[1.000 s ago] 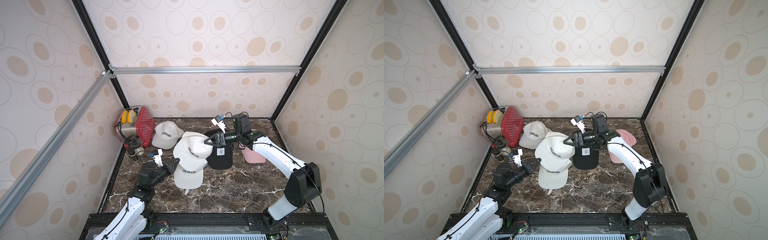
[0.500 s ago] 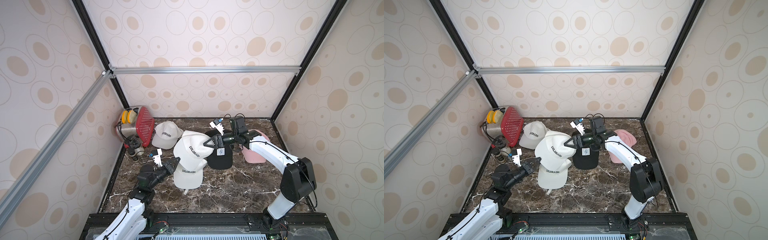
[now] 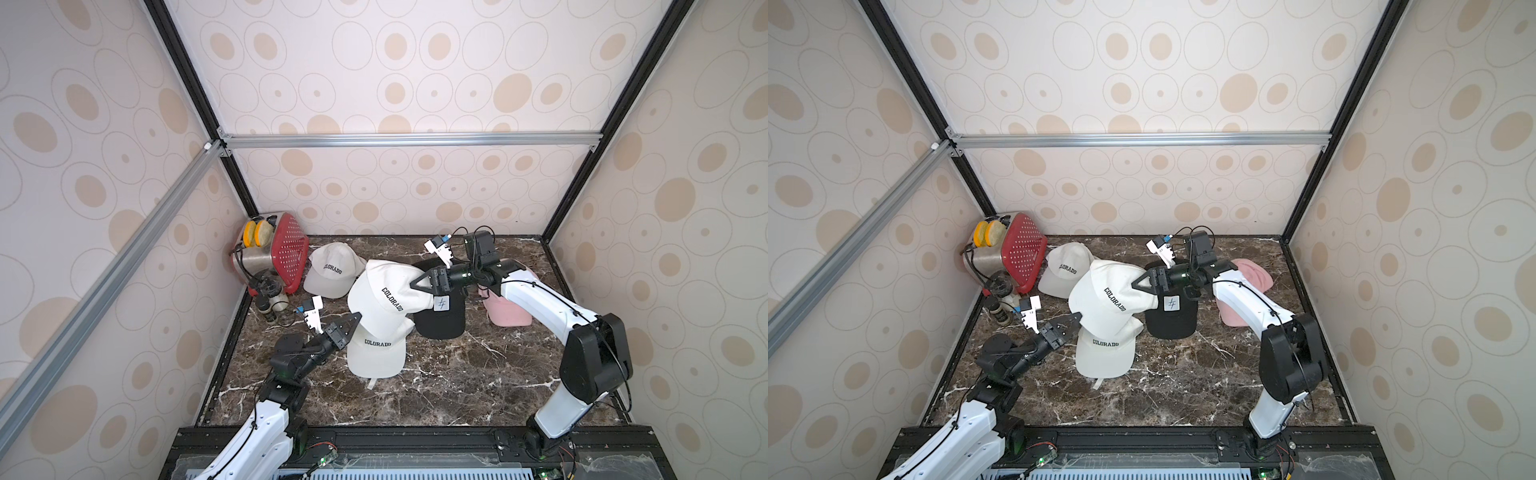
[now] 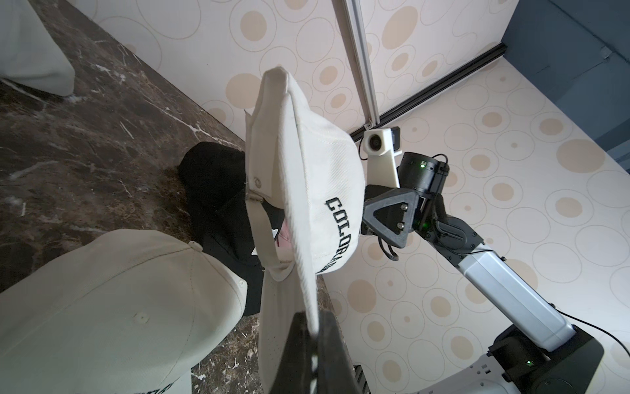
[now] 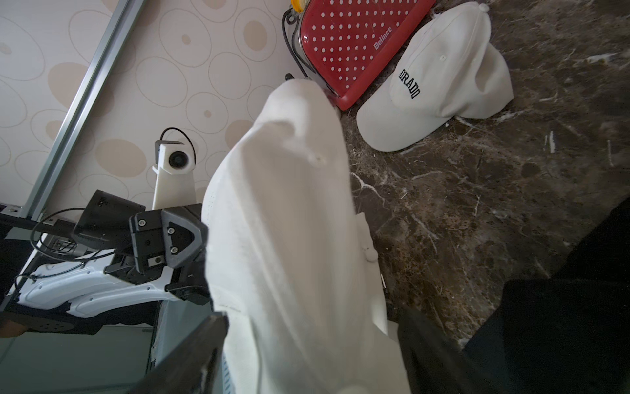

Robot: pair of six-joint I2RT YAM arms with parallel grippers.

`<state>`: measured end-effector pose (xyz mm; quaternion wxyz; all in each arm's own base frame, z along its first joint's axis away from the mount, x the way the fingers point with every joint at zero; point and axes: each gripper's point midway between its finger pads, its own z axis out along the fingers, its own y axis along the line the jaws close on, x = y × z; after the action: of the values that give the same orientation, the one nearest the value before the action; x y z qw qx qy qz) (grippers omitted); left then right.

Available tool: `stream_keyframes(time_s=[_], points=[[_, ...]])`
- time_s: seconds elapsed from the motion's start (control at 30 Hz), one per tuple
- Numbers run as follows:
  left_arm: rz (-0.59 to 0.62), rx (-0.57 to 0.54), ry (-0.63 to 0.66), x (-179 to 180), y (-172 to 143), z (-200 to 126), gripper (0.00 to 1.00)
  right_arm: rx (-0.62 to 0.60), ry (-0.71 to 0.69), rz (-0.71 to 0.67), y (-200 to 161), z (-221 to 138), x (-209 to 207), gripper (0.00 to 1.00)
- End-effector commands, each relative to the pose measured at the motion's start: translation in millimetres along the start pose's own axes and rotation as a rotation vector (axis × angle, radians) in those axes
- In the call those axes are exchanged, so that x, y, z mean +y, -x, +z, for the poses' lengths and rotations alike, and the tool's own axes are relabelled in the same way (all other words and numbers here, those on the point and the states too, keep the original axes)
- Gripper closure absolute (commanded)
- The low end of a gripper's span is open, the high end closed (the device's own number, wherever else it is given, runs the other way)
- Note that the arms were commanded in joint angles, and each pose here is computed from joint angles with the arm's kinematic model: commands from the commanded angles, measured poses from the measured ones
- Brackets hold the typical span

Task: Stack the baseball caps by color
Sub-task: Place the baseball cap on the baseball cap.

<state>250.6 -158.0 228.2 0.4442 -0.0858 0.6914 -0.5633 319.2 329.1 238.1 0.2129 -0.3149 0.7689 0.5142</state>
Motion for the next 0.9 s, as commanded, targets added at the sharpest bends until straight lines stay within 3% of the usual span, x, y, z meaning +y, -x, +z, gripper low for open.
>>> stream_keyframes(time_s=[0.0,0.2,0.37,0.47,0.6,0.73,0.87], points=[[0.026,-0.026,-0.06,-15.7,7.1,-1.9,1.0,-0.011,0.053,0.029,1.8,0.6,3.2,0.19],[0.0,-0.03,0.003,2.5,3.3,-1.9,1.0,-0.059,0.206,-0.052,10.5,-17.0,50.1,0.42],[-0.007,-0.035,0.018,6.0,2.9,-3.3,1.0,-0.067,0.27,-0.069,11.7,-24.3,69.9,0.73],[-0.011,-0.032,0.031,8.0,1.5,-3.8,1.0,-0.067,0.272,-0.078,11.9,-24.5,73.2,0.85],[-0.074,-0.023,0.112,29.2,-14.8,-4.7,1.0,-0.067,0.231,-0.063,14.7,-22.4,68.8,0.92],[-0.134,-0.041,0.237,57.5,-37.0,-13.8,1.0,0.003,0.195,-0.063,5.5,-10.5,67.8,0.91],[-0.143,-0.092,0.296,63.8,-49.8,-23.9,1.0,0.044,0.204,-0.036,4.2,5.2,62.5,0.92]])
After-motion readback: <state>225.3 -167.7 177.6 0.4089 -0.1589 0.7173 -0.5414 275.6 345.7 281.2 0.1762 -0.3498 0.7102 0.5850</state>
